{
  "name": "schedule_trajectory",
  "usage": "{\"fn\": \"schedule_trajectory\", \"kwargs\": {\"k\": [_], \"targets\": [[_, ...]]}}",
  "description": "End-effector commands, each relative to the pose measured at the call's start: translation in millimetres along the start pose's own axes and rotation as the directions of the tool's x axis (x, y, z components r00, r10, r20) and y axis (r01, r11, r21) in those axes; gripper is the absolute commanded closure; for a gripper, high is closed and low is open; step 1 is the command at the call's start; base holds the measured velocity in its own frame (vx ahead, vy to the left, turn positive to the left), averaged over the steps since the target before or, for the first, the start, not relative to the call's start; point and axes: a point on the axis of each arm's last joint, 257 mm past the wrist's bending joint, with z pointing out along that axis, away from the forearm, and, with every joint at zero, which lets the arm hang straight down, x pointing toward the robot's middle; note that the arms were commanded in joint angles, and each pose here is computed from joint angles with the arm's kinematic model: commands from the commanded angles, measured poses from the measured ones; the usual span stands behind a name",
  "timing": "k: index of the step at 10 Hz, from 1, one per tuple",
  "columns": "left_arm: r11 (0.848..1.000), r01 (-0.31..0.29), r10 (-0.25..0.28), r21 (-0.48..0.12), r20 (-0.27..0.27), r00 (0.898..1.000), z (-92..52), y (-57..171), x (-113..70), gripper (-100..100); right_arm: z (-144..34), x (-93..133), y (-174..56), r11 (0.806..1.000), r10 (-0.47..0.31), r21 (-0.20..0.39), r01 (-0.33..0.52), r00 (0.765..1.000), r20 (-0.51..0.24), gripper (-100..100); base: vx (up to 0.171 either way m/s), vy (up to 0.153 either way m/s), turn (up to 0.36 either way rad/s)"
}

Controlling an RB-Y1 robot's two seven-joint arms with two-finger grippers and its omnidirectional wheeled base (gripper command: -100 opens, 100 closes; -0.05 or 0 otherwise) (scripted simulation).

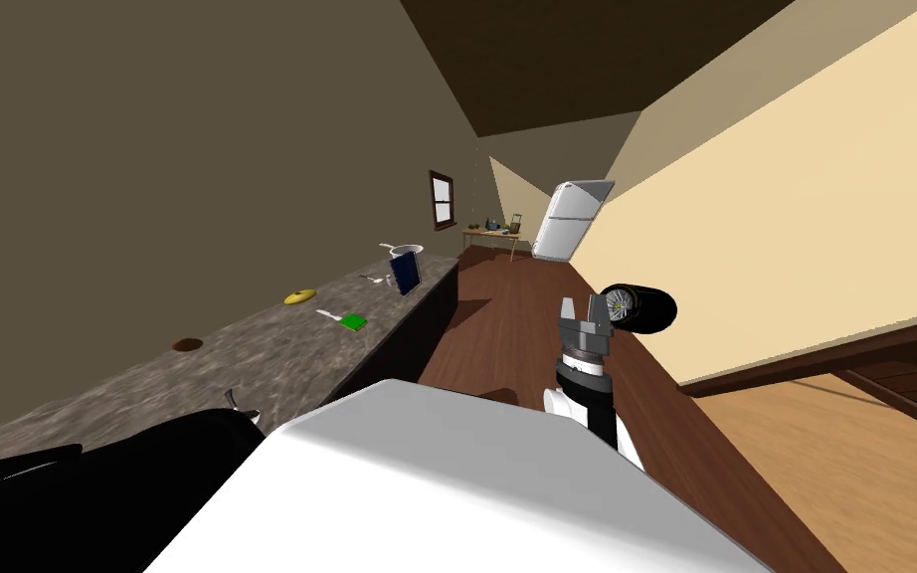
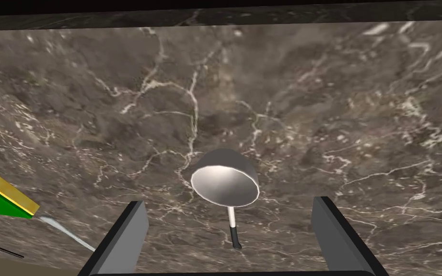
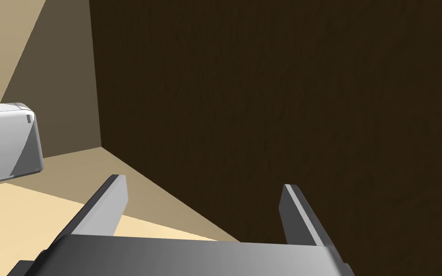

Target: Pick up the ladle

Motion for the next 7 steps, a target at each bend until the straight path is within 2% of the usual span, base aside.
{"fn": "schedule_trajectory", "kwargs": {"k": [1, 2, 3, 4, 5, 6, 7], "targets": [[0.999, 0.004, -0.005, -0.033, -0.035, 0.999, -1.0, 12.7, 3.4, -100, 0.0, 0.0, 0.0, 1.000, 0.000, 0.000, 0.000, 1.000, 0.000, 0, 0.030, 0.077, -0.171], [0.997, 0.018, -0.023, -0.073, -0.067, 0.997, -4.5, 31.9, 7.5, -100, 0.0, -0.1, 0.0, 1.000, 0.000, 0.000, 0.000, 1.000, 0.000, 0, 0.058, 0.117, -0.241], [0.996, 0.017, -0.024, -0.084, -0.084, 0.996, -5.0, 34.7, 12.0, -100, 0.0, 0.0, 0.0, 1.000, 0.000, 0.000, 0.000, 1.000, 0.000, 0, 0.046, 0.115, -0.118], [0.992, 0.032, -0.045, -0.118, -0.112, 0.993, -8.4, 51.5, 16.1, -100, -0.1, -0.1, 0.0, 1.000, 0.000, 0.000, 0.000, 1.000, 0.000, 0, 0.050, 0.120, -0.189], [0.991, 0.030, -0.048, -0.130, -0.131, 0.990, -9.4, 54.4, 21.2, -100, 0.0, -0.1, 0.0, 1.000, 0.000, 0.000, 0.000, 1.000, 0.000, 0, 0.046, 0.101, -0.110], [0.985, 0.045, -0.073, -0.166, -0.164, 0.984, -12.9, 70.6, 28.1, -100, -0.1, -0.1, -0.1, 1.000, 0.000, 0.000, 0.000, 1.000, 0.000, 0, 0.040, 0.134, -0.170], [0.984, 0.044, -0.074, -0.172, -0.175, 0.982, -13.7, 72.1, 30.9, -100, 0.0, -0.1, 0.0, 1.000, 0.000, 0.000, 0.000, 1.000, 0.000, 0, 0.033, 0.118, -0.130]]}}
